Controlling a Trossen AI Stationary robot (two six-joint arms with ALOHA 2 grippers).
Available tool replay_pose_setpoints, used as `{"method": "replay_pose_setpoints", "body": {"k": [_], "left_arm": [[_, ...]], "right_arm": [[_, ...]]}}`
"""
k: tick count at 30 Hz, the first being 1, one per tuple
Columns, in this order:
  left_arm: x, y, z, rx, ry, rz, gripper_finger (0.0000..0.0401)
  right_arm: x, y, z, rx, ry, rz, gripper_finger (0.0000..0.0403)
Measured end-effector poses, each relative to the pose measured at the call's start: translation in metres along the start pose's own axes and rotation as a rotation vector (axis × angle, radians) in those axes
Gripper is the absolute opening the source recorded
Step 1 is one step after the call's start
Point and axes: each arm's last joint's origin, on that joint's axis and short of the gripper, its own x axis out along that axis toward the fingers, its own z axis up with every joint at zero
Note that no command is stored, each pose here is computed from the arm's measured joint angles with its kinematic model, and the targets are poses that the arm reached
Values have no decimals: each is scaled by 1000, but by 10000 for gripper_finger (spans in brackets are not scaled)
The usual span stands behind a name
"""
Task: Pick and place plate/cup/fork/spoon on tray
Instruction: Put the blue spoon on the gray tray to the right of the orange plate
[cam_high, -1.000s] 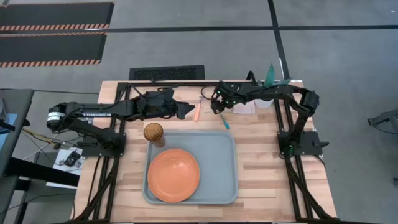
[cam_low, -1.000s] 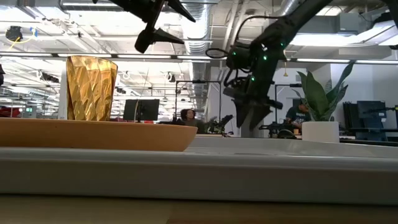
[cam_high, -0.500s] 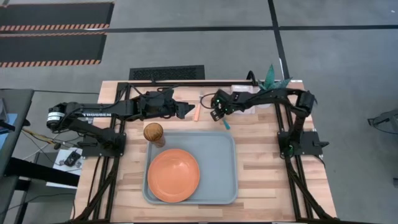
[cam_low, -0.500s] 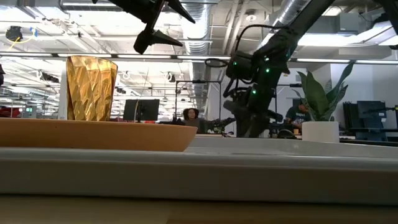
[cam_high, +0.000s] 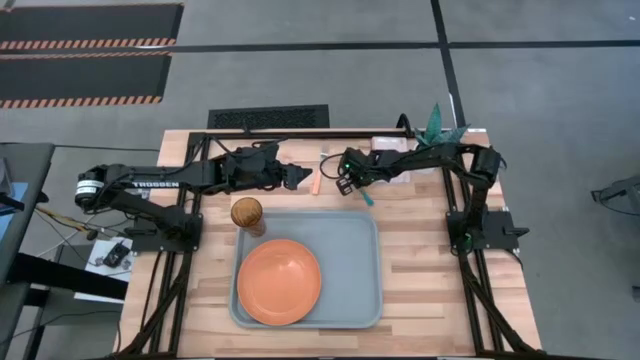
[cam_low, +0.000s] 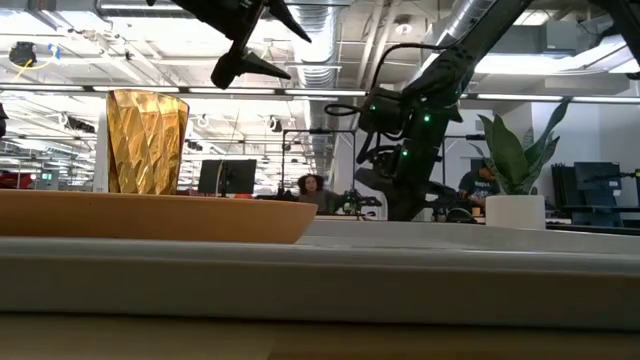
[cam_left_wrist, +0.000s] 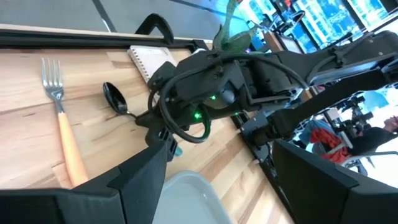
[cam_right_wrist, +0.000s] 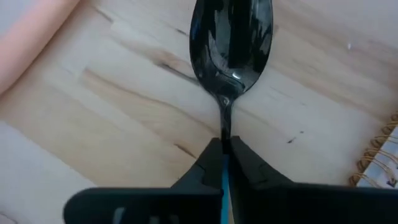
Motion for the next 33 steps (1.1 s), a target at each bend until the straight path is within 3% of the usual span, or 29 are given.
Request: {"method": "replay_pose_setpoints", "body": {"k": [10,17,26,33], "left_arm": [[0,0,1,-11,-21,16,276],[1,6,4,-45,-34,51,276],[1,5,9,-131,-102,49,276],[29,2,0,-157,-99,-12,269]], "right_arm": [[-26,0,2,56,19,98,10],[-76,-3,12,82,-102,170,9],[-153,13,9,115,-357,377,7],[-189,32,0,108,-496,545,9]]}}
